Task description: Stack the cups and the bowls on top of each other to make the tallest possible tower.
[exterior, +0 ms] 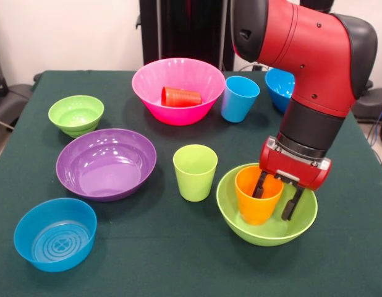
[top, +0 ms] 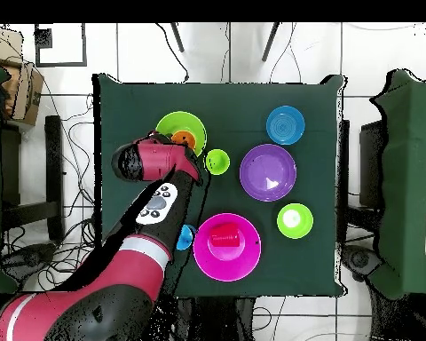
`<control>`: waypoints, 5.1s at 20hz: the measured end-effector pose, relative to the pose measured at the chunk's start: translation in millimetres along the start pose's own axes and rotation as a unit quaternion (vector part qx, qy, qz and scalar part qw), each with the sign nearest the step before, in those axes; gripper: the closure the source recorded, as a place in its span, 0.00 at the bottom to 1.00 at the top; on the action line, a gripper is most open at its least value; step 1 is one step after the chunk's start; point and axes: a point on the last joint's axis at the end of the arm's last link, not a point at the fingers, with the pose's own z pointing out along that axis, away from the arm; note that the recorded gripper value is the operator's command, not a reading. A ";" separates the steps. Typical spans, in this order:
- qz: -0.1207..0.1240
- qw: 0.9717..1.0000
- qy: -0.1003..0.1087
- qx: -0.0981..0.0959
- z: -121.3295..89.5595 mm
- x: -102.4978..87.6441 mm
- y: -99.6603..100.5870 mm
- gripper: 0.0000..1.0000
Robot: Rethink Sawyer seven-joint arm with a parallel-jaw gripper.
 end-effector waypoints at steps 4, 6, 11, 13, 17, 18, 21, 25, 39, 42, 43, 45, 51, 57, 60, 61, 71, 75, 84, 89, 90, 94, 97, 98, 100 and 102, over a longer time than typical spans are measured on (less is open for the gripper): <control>0.000 1.000 0.000 0.000 0.0 0.0 0.0 0.00; 0.000 1.000 0.000 0.000 0.0 -0.1 0.0 0.00; 0.002 1.000 -0.001 -0.001 0.4 -3.1 -0.4 0.00; 0.002 1.000 -0.002 -0.002 0.5 -5.1 -0.4 0.00; 0.006 1.000 -0.008 -0.005 0.9 -15.4 -0.2 0.00; 0.007 1.000 -0.009 -0.006 0.9 -17.4 -0.2 0.00; 0.009 1.000 -0.007 -0.005 1.1 -22.0 -1.5 0.00; 0.012 1.000 0.002 -0.002 0.9 -25.2 -2.4 0.00; 0.018 0.998 0.056 0.016 1.0 -19.2 -6.6 0.00; 0.020 0.997 0.074 0.021 0.4 -17.6 -7.0 0.00; 0.020 0.997 0.077 0.022 0.2 -17.6 -6.9 0.00; 0.019 0.996 0.082 0.023 -0.8 -17.7 -6.2 0.00; 0.019 0.995 0.092 0.026 -2.9 -17.7 -4.2 0.00; 0.017 0.995 0.099 0.026 -7.2 -22.7 1.9 0.00; 0.016 0.994 0.102 0.026 -9.6 -25.3 4.7 0.00; 0.016 0.994 0.103 0.026 -10.1 -25.8 5.3 0.00; 0.013 0.992 0.119 0.030 -16.5 -29.1 10.6 0.00; 0.013 0.993 0.118 0.028 -18.6 -32.4 13.4 0.00; 0.012 0.992 0.125 0.031 -20.6 -32.5 14.0 0.00; 0.012 0.989 0.140 0.038 -22.2 -28.9 12.1 0.00; 0.012 0.989 0.145 0.040 -22.9 -28.5 11.4 0.00; 0.013 0.988 0.149 0.042 -23.4 -29.8 10.4 0.00; 0.013 0.988 0.149 0.042 -23.9 -31.5 10.3 0.00; 0.013 0.988 0.149 0.042 -24.2 -32.5 10.5 0.00; 0.013 0.988 0.147 0.040 -25.5 -35.4 11.6 0.00; 0.013 0.989 0.143 0.037 -27.8 -40.0 13.8 0.00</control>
